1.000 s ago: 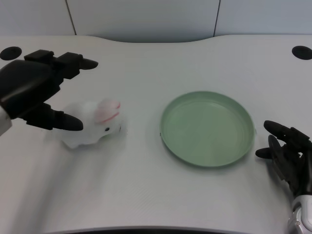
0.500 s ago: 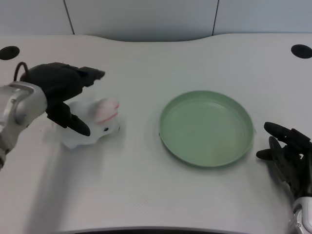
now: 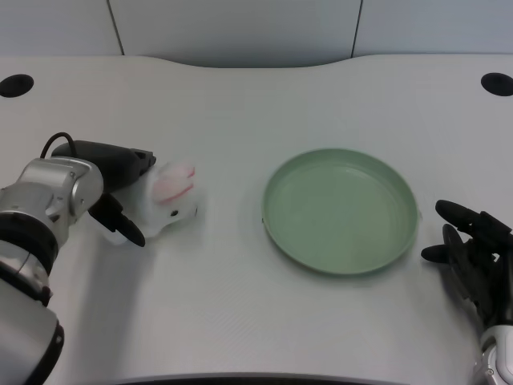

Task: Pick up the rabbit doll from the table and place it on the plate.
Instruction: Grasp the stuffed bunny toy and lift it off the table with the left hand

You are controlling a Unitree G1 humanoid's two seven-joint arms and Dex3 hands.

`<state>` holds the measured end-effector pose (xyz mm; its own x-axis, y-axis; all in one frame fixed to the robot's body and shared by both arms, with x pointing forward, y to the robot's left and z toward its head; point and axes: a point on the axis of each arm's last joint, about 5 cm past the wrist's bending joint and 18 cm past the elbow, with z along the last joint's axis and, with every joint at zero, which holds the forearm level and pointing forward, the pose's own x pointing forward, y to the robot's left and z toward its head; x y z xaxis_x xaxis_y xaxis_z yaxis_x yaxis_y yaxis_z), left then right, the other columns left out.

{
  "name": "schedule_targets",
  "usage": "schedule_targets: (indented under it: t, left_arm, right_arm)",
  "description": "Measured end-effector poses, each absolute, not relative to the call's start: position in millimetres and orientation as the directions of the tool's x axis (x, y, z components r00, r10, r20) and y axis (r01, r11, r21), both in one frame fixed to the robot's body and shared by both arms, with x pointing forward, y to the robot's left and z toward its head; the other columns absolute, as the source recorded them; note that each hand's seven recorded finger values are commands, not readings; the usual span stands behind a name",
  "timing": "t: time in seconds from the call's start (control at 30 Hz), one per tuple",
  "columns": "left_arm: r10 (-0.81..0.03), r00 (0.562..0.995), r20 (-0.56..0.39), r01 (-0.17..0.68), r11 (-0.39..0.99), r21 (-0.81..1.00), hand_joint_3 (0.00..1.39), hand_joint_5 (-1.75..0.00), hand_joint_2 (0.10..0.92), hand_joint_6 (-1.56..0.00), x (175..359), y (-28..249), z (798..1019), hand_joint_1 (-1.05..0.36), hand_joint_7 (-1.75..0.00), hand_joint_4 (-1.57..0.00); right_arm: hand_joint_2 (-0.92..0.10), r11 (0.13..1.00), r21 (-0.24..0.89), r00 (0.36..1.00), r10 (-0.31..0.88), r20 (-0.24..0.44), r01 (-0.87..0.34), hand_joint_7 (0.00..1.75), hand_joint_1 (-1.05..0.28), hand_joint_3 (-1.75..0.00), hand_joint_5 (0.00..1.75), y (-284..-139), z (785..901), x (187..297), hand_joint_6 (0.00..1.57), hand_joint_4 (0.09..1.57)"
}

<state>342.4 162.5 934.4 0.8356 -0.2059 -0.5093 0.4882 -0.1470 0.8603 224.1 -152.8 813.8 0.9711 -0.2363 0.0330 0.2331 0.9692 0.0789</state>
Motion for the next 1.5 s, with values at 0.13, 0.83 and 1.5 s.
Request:
schedule_targets:
  t: [0.13,0.83,1.5]
  left_arm:
    - [-0.192,0.847,-0.496,0.465,-0.185,0.866,0.01,0.0,0.916,0.0,341.8,158.8,931.2,-1.05,-0.02,0.0]
    - [-0.233,0.901,-0.365,0.31,-0.242,0.919,0.0,-0.71,0.722,-0.31,335.7,153.3,917.3,-0.67,-0.2,0.0]
    - [-0.209,0.932,-0.295,0.317,0.079,0.945,0.06,-0.93,0.91,-0.91,337.5,159.7,922.3,-0.22,-0.59,-0.69]
  right_arm:
    - [-0.92,0.97,0.08,0.972,-0.232,0.03,0.229,0.32,-0.37,-0.32,1.05,-153.7,811.9,221.2,0.86,0.82]
    - [-0.92,0.967,0.077,0.969,-0.244,0.026,0.241,0.32,-0.39,-0.33,1.05,-154.3,809.4,217.2,0.87,0.84]
    - [-0.92,0.967,0.073,0.968,-0.247,0.043,0.243,0.33,-0.38,-0.34,1.04,-155.8,810.3,217.3,0.88,0.85]
